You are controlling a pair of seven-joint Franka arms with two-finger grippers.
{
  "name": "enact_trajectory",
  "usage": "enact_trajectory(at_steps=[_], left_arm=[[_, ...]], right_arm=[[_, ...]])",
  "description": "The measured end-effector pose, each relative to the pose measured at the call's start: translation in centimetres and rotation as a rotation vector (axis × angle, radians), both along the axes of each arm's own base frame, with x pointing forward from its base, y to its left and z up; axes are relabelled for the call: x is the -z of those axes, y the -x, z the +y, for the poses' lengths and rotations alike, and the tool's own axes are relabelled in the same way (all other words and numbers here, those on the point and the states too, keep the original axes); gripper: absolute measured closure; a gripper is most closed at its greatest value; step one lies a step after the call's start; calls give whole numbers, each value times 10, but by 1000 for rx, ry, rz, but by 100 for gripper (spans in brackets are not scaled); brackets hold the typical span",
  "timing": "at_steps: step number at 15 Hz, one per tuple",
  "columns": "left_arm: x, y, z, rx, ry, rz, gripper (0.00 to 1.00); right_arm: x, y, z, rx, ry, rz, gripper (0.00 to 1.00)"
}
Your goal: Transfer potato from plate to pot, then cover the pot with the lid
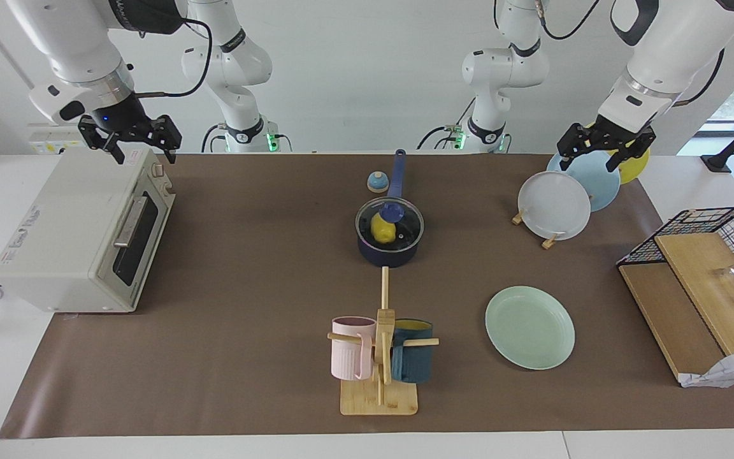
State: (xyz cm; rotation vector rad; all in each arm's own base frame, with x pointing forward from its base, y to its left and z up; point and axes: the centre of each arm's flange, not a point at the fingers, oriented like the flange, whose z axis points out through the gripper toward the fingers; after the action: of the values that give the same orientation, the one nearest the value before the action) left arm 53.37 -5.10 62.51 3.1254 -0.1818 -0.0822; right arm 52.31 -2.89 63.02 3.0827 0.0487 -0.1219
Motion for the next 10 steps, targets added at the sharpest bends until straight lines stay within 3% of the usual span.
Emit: enact_trajectory(at_steps=[4, 10], left_arm=[[0, 0, 0, 0, 0, 0, 0], [0, 0, 0, 0, 0, 0, 0]], right_arm=[[-6, -2, 3, 0, -29, -12, 0], [14, -8, 2, 3, -40, 27, 0]])
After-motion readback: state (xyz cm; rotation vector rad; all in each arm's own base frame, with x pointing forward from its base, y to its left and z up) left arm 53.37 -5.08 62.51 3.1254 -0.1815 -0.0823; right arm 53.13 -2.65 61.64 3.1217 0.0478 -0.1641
